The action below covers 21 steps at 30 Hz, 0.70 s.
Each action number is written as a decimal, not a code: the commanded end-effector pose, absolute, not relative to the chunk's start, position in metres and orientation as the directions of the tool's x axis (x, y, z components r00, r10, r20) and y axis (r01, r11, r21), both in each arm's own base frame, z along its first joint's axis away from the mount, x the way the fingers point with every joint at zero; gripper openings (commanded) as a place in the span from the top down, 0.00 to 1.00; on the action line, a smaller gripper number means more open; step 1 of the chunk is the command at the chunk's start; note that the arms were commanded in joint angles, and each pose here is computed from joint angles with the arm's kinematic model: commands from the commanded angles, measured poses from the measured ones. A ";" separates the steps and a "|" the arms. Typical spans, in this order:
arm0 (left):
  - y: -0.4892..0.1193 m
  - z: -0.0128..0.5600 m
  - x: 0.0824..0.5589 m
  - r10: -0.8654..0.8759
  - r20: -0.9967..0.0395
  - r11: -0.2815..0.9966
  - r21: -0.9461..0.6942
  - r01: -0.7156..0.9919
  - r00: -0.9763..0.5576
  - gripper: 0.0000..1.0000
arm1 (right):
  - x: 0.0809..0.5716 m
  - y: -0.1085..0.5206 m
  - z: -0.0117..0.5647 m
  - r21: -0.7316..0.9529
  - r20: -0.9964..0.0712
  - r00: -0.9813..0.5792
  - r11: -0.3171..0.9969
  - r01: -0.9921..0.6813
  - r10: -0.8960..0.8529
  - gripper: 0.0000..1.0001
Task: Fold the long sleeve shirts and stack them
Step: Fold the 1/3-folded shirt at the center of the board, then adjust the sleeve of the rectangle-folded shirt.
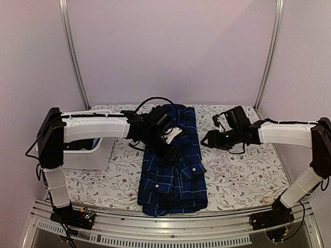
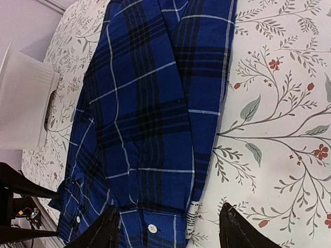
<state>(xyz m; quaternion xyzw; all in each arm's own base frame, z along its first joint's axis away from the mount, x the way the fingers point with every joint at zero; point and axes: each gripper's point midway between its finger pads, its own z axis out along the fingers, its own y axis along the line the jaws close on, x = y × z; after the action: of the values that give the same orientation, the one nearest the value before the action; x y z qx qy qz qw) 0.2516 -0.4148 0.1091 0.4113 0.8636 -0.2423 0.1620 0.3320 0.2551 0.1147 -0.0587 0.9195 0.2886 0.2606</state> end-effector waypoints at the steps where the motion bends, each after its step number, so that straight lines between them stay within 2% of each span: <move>1: -0.391 0.119 0.282 0.432 -0.526 0.715 -0.295 0.634 -0.733 0.54 | 0.305 0.264 0.104 0.456 -0.516 -0.855 0.828 -0.326 -0.052 0.38; 6: -0.354 0.104 0.308 0.238 -0.494 0.842 -0.324 0.431 -0.836 0.55 | 0.277 0.257 0.074 0.399 -0.470 -0.876 0.859 -0.322 -0.110 0.47; 10: -0.327 0.097 0.319 0.118 -0.474 0.888 -0.344 0.307 -0.873 0.55 | 0.268 0.254 0.060 0.415 -0.436 -0.893 0.857 -0.306 -0.108 0.52; 21: -0.327 0.085 0.312 0.091 -0.446 0.858 -0.419 0.298 -0.890 0.55 | 0.261 0.268 0.045 0.476 -0.379 -0.918 0.825 -0.305 -0.120 0.62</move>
<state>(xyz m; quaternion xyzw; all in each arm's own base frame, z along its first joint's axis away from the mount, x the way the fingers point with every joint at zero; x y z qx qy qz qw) 0.3063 -0.3175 0.0730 0.1113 0.9511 -0.2134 0.1939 0.2632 0.2630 0.0542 -0.1146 0.9397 0.2643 0.1841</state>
